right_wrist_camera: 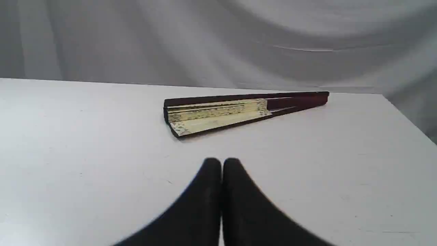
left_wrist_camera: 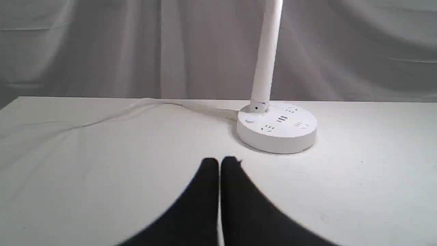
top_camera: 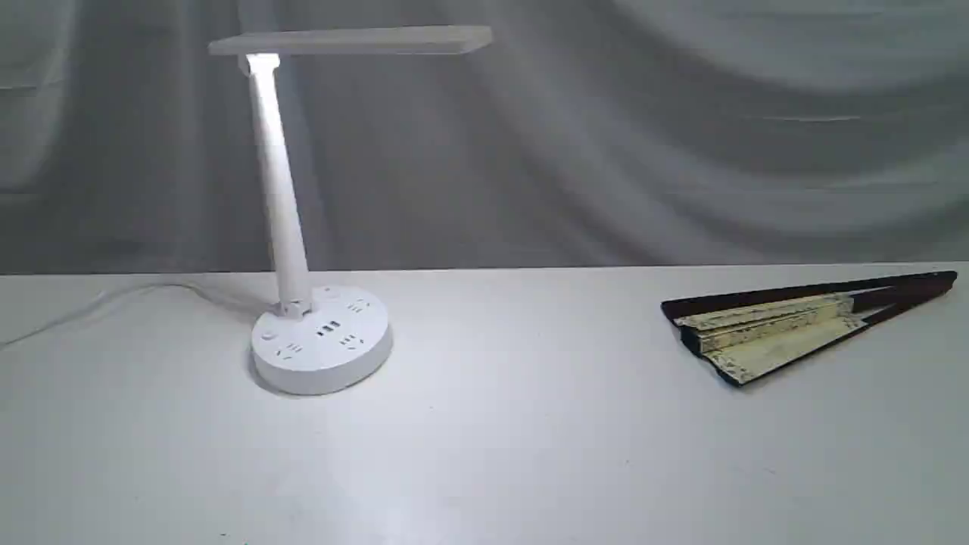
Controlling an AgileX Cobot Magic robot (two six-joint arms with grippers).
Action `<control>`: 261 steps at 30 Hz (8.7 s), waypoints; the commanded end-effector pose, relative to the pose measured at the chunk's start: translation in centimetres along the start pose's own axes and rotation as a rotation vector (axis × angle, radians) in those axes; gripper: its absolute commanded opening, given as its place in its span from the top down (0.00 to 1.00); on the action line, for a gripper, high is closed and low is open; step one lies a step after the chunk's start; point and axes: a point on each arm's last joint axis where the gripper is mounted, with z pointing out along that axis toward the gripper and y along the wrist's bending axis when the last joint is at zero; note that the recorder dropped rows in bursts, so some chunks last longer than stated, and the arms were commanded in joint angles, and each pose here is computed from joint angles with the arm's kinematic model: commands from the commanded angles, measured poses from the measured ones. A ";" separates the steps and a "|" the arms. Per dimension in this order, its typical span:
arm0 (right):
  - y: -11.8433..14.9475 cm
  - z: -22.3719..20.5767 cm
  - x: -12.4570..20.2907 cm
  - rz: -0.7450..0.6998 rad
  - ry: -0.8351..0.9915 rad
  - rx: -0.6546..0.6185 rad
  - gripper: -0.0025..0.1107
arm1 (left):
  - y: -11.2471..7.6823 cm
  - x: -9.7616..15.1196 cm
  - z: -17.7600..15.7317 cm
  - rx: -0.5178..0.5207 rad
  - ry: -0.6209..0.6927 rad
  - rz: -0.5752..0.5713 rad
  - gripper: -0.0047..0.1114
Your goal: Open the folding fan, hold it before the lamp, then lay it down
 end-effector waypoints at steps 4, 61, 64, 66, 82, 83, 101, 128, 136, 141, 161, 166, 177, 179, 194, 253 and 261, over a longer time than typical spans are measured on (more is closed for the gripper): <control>0.1 0.0 0.0 0.011 -0.007 -0.007 0.98 | 0.0 0.1 0.0 -0.001 -0.001 0.002 0.96; -0.2 -2.8 -7.4 0.100 -0.228 -0.029 0.98 | -0.6 -9.5 -4.4 0.035 -0.155 -0.147 0.96; -0.1 -3.4 -8.0 0.098 -0.183 -0.037 0.98 | -0.7 -10.2 -5.2 0.033 -0.126 -0.147 0.96; -0.1 -3.7 -8.2 0.095 -0.145 -0.043 0.98 | -0.7 -10.8 -5.7 0.033 -0.117 -0.146 0.96; 0.0 -4.3 -8.6 0.153 -0.101 -0.062 0.98 | -1.1 -12.0 -6.6 0.078 -0.153 -0.193 0.96; 0.0 -4.3 -8.6 0.153 -0.101 -0.062 0.98 | -1.1 -12.0 -6.6 0.078 -0.153 -0.193 0.96; -0.1 1.6 -12.9 0.175 0.162 -0.059 0.91 | -1.4 -15.7 0.8 0.039 0.140 -0.118 0.88; 0.1 17.5 -13.6 0.120 0.637 -0.082 0.56 | -3.6 -8.5 13.9 0.135 0.750 0.009 0.72; 0.4 21.9 -13.6 0.120 0.760 -0.111 0.56 | -5.5 -7.2 16.3 0.189 0.828 0.048 0.72; 0.5 24.2 -13.7 0.130 0.827 -0.126 0.56 | -6.3 -5.7 17.6 0.205 0.887 0.077 0.72; 0.8 27.5 -8.8 0.110 0.983 -0.141 0.56 | -6.7 -3.3 19.9 0.205 0.988 0.092 0.72; 0.8 28.1 -7.6 0.115 1.031 -0.142 0.55 | -6.7 -3.3 20.0 0.205 0.982 0.088 0.72; 0.5 30.5 -8.4 0.125 1.099 -0.166 0.45 | -6.8 -3.3 19.9 0.221 0.989 0.098 0.72; 0.6 31.0 -8.8 0.124 1.110 -0.173 0.45 | -6.8 -3.3 19.9 0.221 0.986 0.097 0.72; 0.7 36.3 -9.1 0.148 1.156 -0.197 0.45 | -6.8 -3.3 20.0 0.221 0.980 0.095 0.72; 0.5 48.3 1.5 -0.450 0.664 -0.518 0.34 | -6.7 -3.2 19.8 0.222 1.000 0.102 0.72; 0.6 47.4 2.9 -0.516 0.777 -0.612 0.34 | -6.7 -3.2 19.8 0.222 0.998 0.106 0.72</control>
